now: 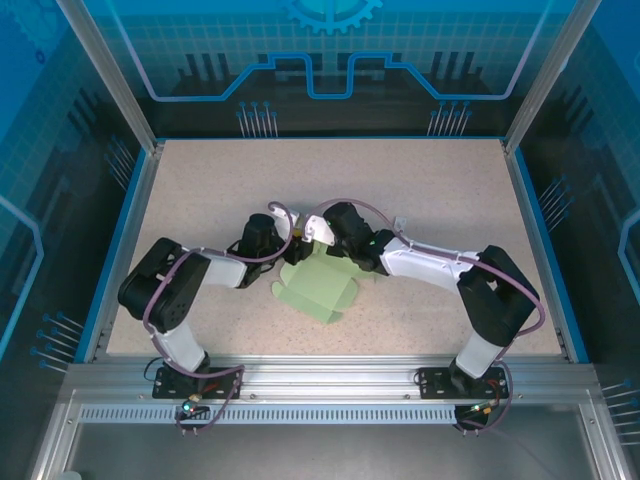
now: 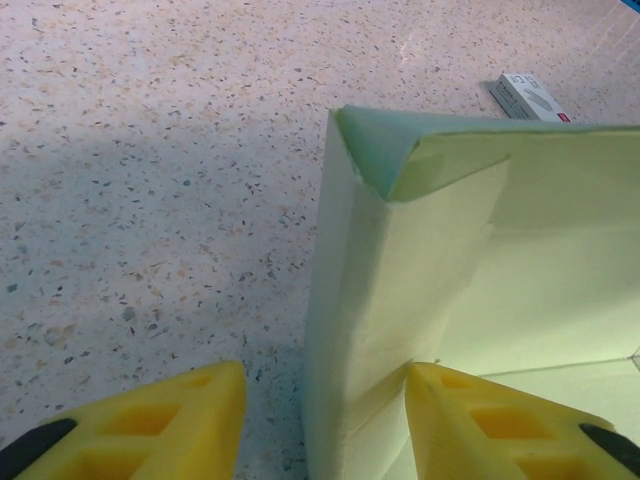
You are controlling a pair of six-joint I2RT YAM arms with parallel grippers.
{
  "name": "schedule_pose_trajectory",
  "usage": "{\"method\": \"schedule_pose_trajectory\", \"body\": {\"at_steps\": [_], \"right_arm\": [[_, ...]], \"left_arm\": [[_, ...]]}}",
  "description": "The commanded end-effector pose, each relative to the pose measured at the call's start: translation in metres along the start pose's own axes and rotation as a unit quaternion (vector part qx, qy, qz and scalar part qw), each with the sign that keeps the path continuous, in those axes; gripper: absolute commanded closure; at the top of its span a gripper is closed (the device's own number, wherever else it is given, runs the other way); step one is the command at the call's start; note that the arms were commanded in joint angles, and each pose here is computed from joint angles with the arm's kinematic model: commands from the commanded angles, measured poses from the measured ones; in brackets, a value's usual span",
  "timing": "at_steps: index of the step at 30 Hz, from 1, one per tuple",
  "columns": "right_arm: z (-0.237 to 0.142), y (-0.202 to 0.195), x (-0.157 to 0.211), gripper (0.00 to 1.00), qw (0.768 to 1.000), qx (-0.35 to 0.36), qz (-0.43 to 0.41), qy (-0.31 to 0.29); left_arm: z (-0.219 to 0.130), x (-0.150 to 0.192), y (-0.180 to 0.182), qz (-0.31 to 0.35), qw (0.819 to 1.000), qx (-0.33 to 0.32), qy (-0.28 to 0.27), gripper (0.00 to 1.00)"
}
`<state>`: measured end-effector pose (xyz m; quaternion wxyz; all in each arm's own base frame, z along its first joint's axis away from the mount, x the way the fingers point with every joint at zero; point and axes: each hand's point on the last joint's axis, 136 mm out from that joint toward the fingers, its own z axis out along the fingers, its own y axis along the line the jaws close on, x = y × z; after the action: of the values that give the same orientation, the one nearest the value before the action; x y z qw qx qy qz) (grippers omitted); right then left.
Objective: Fold the paper box
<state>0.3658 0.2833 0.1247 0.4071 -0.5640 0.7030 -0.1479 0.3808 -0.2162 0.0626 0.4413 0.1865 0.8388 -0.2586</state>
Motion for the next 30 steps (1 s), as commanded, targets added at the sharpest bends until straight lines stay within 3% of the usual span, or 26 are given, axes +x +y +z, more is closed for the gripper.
{"method": "schedule_pose_trajectory", "body": {"at_steps": [1, 7, 18, 30], "right_arm": [[-0.007, -0.003, -0.008, 1.0, 0.999, 0.032, -0.015, -0.016], [-0.011, 0.001, -0.009, 1.0, 0.998, 0.044, -0.021, -0.03], [-0.021, -0.014, -0.025, 1.0, 0.995, 0.073, -0.024, -0.059], [-0.016, 0.0, -0.026, 1.0, 0.99, 0.095, -0.084, -0.06]], "left_arm": [[0.003, 0.004, -0.003, 0.012, 1.0, 0.019, -0.006, 0.55], [0.005, 0.009, 0.0, 0.018, 1.0, 0.015, -0.014, 0.62], [0.006, 0.014, 0.0, 0.023, 0.999, 0.014, -0.024, 0.65], [0.006, 0.005, 0.002, 0.027, 0.998, 0.008, -0.051, 0.53]]}}
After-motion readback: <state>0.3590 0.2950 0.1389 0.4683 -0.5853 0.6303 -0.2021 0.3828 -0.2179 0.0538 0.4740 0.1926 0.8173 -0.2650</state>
